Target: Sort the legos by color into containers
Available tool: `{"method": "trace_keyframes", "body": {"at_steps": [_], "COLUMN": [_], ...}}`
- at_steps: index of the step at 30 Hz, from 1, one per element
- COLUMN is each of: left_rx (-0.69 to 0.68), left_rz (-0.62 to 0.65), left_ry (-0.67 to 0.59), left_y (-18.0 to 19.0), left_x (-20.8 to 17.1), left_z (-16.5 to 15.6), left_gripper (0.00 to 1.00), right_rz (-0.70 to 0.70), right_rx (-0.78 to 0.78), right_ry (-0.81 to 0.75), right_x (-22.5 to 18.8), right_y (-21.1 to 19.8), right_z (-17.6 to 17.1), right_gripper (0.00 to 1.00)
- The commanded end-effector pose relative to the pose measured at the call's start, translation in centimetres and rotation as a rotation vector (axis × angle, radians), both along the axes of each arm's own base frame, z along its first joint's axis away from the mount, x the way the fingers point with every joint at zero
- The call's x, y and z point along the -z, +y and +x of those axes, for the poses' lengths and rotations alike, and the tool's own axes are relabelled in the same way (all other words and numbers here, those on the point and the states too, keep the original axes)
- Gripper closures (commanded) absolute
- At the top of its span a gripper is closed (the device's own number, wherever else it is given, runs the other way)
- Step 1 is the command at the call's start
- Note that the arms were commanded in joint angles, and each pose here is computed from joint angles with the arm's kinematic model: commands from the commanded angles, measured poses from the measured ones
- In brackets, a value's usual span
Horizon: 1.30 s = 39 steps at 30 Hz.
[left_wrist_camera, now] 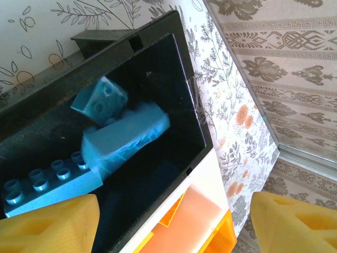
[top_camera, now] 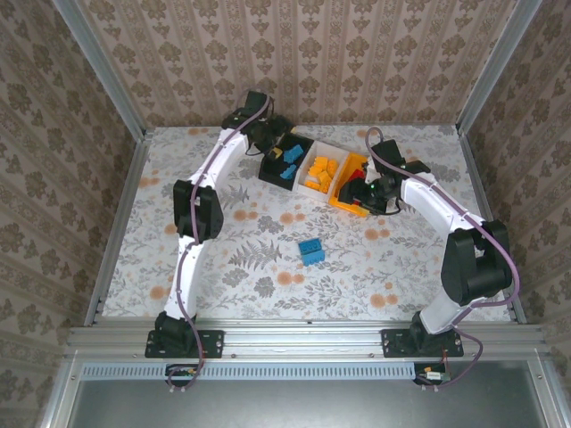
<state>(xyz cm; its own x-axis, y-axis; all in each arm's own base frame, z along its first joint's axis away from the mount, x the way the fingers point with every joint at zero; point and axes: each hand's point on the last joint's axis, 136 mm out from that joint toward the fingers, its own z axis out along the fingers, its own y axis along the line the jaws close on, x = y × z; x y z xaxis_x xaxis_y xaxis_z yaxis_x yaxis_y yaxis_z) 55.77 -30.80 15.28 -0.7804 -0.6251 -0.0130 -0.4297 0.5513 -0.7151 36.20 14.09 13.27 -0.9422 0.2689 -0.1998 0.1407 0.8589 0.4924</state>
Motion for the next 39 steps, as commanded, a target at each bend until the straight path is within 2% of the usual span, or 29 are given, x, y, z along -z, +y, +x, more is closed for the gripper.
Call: {"method": "trace_keyframes", "body": {"at_steps": [1, 7, 13, 16, 20, 23, 25, 29, 31, 33, 39], "left_rx": [-0.005, 0.0, 0.039, 0.083, 0.203, 0.286, 0.316, 0.327, 0.31, 0.281, 0.261], "left_rz": [-0.016, -0.016, 0.02, 0.078, 0.249, 0.428, 0.498, 0.535, 0.528, 0.515, 0.522], "left_ry": [0.027, 0.007, -0.069, -0.119, -0.202, -0.209, -0.2, -0.157, -0.136, -0.134, -0.154], "left_y": [-0.2, -0.1, 0.5, 1.3, 3.5, 6.5, 8.4, 11.2, 12.1, 12.8, 13.8], "left_x": [0.4, -0.3, -3.3, -5.0, -7.2, -7.1, -6.3, -4.6, -3.8, -3.6, -4.5], "left_z": [-0.4, -0.9, -1.7, -2.9, -6.3, -9.9, -12.3, -16.6, -17.9, -18.6, -18.9], "left_gripper": [0.22, 0.18, 0.17, 0.16, 0.14, 0.12, 0.11, 0.1, 0.1, 0.09, 0.08], "right_rz": [-0.001, -0.004, 0.013, 0.022, 0.004, -0.035, -0.071, -0.163, -0.209, -0.248, -0.348], "right_rx": [-0.017, -0.021, -0.055, -0.103, -0.215, -0.319, -0.393, -0.514, -0.537, -0.56, -0.558], "right_ry": [-0.002, -0.006, 0.024, 0.046, 0.108, 0.138, 0.15, 0.16, 0.166, 0.18, 0.202], "right_x": [-0.2, -0.5, -0.1, 0.1, 1.4, 2.6, 3.3, 4.6, 5.3, 6.0, 7.6], "right_y": [-0.1, -0.2, 0.7, 1.6, 3.4, 5.2, 6.5, 8.9, 9.5, 10.0, 10.1], "right_z": [-0.6, -0.5, -0.7, -1.1, -2.7, -4.2, -5.2, -6.7, -6.9, -7.0, -6.6], "right_gripper": [0.37, 0.37, 0.37, 0.37, 0.37, 0.37, 0.37, 0.34, 0.29, 0.21, 0.2]}}
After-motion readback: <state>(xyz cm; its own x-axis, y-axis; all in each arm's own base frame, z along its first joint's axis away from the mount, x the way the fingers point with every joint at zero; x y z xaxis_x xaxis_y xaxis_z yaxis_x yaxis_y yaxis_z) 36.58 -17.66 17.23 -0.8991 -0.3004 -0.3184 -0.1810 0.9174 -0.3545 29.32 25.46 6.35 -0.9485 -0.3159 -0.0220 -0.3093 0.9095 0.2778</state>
